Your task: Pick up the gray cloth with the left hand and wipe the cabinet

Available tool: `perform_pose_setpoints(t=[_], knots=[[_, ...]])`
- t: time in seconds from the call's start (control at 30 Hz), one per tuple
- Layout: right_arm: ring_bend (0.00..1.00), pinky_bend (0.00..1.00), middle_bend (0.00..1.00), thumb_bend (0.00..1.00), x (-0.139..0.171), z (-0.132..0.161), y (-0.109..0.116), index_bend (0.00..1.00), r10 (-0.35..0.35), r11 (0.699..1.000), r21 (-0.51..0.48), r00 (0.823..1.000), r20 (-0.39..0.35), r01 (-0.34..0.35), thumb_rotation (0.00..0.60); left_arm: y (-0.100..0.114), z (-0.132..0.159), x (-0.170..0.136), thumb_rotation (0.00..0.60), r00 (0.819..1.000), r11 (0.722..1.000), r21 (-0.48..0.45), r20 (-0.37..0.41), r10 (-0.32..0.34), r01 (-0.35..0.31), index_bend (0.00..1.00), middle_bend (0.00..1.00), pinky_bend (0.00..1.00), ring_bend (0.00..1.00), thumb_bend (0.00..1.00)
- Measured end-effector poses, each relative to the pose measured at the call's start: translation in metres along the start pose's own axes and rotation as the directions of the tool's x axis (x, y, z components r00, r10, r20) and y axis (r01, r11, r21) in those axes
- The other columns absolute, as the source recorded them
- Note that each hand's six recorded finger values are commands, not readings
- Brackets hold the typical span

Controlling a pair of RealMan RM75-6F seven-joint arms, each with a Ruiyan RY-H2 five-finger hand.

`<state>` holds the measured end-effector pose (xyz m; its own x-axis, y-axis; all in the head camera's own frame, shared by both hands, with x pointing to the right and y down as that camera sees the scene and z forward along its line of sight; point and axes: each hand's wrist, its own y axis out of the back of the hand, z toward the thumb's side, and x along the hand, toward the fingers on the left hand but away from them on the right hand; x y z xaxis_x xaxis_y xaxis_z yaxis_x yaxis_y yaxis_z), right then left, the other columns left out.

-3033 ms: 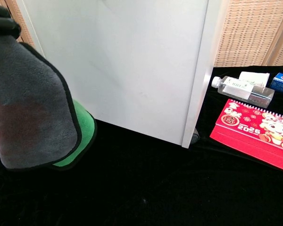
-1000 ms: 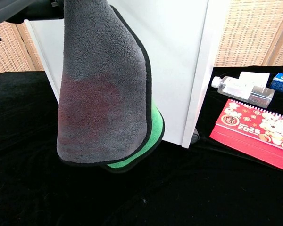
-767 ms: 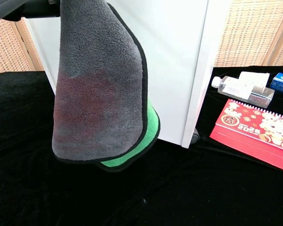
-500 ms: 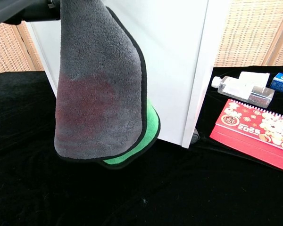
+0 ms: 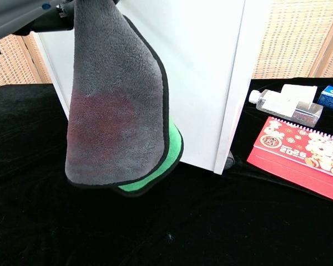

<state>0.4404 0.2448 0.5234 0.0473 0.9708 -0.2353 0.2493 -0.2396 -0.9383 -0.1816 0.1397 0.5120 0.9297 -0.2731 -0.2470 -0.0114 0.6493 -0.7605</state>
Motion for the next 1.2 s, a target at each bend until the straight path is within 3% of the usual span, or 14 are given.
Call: perform_pose_setpoints(t=[0.43, 0.47, 0.5, 0.6, 0.67, 0.87, 0.97, 1.2], knots=[[0.0, 0.0, 0.0, 0.11, 0.0, 0.001, 0.001, 0.09, -0.002, 1.0, -0.003, 1.0, -0.002, 0.002, 0.6, -0.005, 0.009, -0.004, 0.6, 0.999, 1.0, 0.006, 0.027, -0.026, 0.026, 0.73, 0.74, 0.56, 0.67, 0.83], [0.0, 0.0, 0.0, 0.11, 0.0, 0.0, 0.001, 0.09, -0.003, 1.0, -0.004, 1.0, -0.001, 0.003, 0.6, -0.006, 0.009, -0.004, 0.6, 0.999, 0.999, 0.009, 0.029, -0.031, 0.031, 0.71, 0.73, 0.55, 0.67, 0.78], [0.0, 0.0, 0.0, 0.11, 0.0, 0.0, 0.001, 0.09, -0.003, 1.0, -0.004, 1.0, -0.001, 0.003, 0.6, -0.007, 0.01, -0.005, 0.6, 0.999, 0.999, 0.013, 0.031, -0.039, 0.039, 0.68, 0.71, 0.54, 0.66, 0.66], [0.0, 0.0, 0.0, 0.11, 0.0, 0.0, 0.002, 0.09, -0.004, 1.0, -0.006, 1.0, -0.001, 0.004, 0.6, -0.01, 0.01, -0.008, 0.6, 0.998, 0.998, 0.014, 0.024, -0.064, 0.064, 0.5, 0.56, 0.46, 0.55, 0.15], [0.0, 0.0, 0.0, 0.11, 0.0, 0.0, 0.002, 0.09, -0.005, 1.0, -0.006, 1.0, -0.002, 0.005, 0.6, -0.011, 0.011, -0.01, 0.6, 0.996, 0.996, 0.018, 0.016, -0.083, 0.083, 0.37, 0.43, 0.38, 0.46, 0.01], [0.0, 0.0, 0.0, 0.11, 0.001, 0.002, 0.001, 0.09, -0.006, 1.0, -0.007, 1.0, -0.006, 0.006, 0.6, -0.004, 0.009, -0.015, 0.6, 0.993, 0.993, 0.031, -0.029, -0.114, 0.115, 0.15, 0.11, 0.1, 0.13, 0.0], [0.0, 0.0, 0.0, 0.11, 0.001, 0.002, 0.001, 0.09, -0.008, 1.0, -0.009, 1.0, -0.005, 0.008, 0.6, 0.0, 0.008, -0.016, 0.6, 0.992, 0.993, 0.029, -0.041, -0.117, 0.118, 0.1, 0.01, 0.01, 0.01, 0.0], [0.0, 0.0, 0.0, 0.11, 0.0, -0.001, 0.003, 0.09, -0.013, 1.0, -0.014, 1.0, 0.001, 0.013, 0.6, 0.008, 0.007, -0.026, 0.6, 0.991, 0.993, 0.005, -0.061, -0.116, 0.116, 0.09, 0.0, 0.0, 0.0, 0.0]])
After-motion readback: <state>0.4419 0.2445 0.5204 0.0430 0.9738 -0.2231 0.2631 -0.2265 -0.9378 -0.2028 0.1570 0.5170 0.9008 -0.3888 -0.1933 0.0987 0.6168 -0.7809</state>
